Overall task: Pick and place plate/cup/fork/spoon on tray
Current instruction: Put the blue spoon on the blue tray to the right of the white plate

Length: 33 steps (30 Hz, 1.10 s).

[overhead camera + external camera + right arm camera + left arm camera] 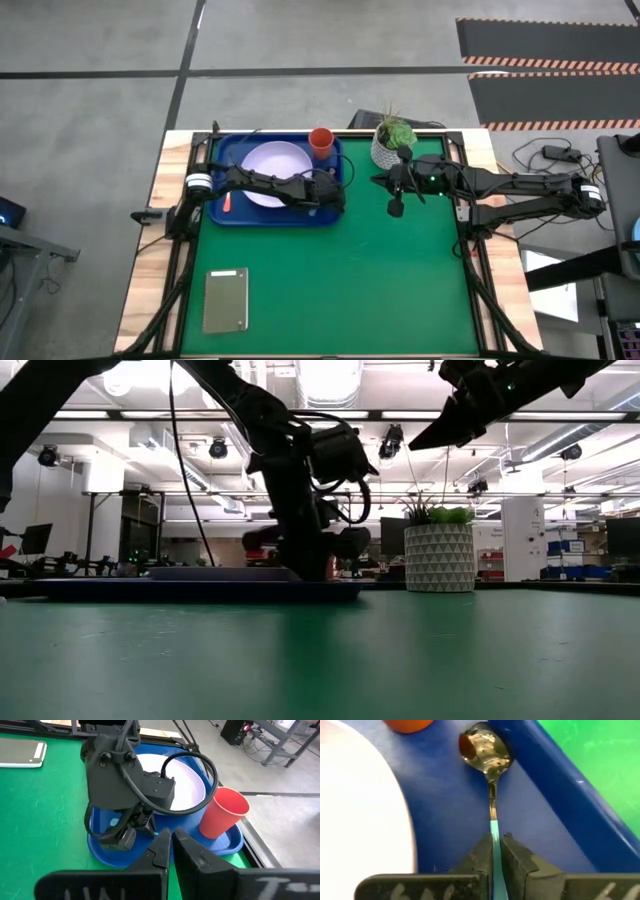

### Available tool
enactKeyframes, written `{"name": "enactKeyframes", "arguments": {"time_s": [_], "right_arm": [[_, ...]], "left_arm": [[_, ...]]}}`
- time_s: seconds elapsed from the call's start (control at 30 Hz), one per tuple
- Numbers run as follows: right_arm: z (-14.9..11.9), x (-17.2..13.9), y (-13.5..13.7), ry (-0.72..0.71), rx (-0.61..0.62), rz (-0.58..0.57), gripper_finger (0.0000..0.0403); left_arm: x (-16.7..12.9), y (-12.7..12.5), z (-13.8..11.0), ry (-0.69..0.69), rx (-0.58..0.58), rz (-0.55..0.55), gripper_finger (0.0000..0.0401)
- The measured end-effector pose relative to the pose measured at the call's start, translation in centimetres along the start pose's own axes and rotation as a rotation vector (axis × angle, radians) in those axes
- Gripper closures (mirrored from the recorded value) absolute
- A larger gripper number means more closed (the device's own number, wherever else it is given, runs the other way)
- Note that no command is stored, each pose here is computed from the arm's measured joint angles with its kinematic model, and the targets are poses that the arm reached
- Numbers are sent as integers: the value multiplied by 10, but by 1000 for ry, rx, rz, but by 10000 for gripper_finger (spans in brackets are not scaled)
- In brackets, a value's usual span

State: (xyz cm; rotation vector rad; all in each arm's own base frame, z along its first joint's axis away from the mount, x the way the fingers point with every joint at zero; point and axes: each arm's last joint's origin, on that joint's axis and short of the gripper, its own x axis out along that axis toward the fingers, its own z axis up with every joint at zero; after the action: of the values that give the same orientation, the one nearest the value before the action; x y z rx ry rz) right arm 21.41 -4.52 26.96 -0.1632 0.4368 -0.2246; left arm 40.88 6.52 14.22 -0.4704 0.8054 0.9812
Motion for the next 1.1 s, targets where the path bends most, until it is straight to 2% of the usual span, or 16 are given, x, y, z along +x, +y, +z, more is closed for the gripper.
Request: {"name": "enactKeyframes", "arguments": {"time_s": [0.17, 0.4, 0.57, 0.7, 0.83, 0.93, 1.1], "right_arm": [[0, 0, 0, 1, -1, 0, 394], [-2, 0, 0, 13, -2, 3, 394], [-6, 0, 4, 37, -31, 101, 394], [-3, -3, 6, -11, -46, 206, 394], [-1, -6, 8, -44, -71, 264, 394], [0, -9, 9, -66, -92, 322, 394], [4, -10, 13, -176, -129, 457, 394]], "left_arm": [[-4, -2, 3, 0, 7, -25, 395], [-29, 1, 21, -48, 23, -74, 398], [-69, 5, 35, -120, 76, -146, 398], [-108, 5, 41, -211, 176, -240, 399], [-144, 5, 40, -354, 224, -436, 399], [-158, 13, 33, -478, 237, -583, 399], [-165, 29, 11, -756, 297, -946, 399]]}}
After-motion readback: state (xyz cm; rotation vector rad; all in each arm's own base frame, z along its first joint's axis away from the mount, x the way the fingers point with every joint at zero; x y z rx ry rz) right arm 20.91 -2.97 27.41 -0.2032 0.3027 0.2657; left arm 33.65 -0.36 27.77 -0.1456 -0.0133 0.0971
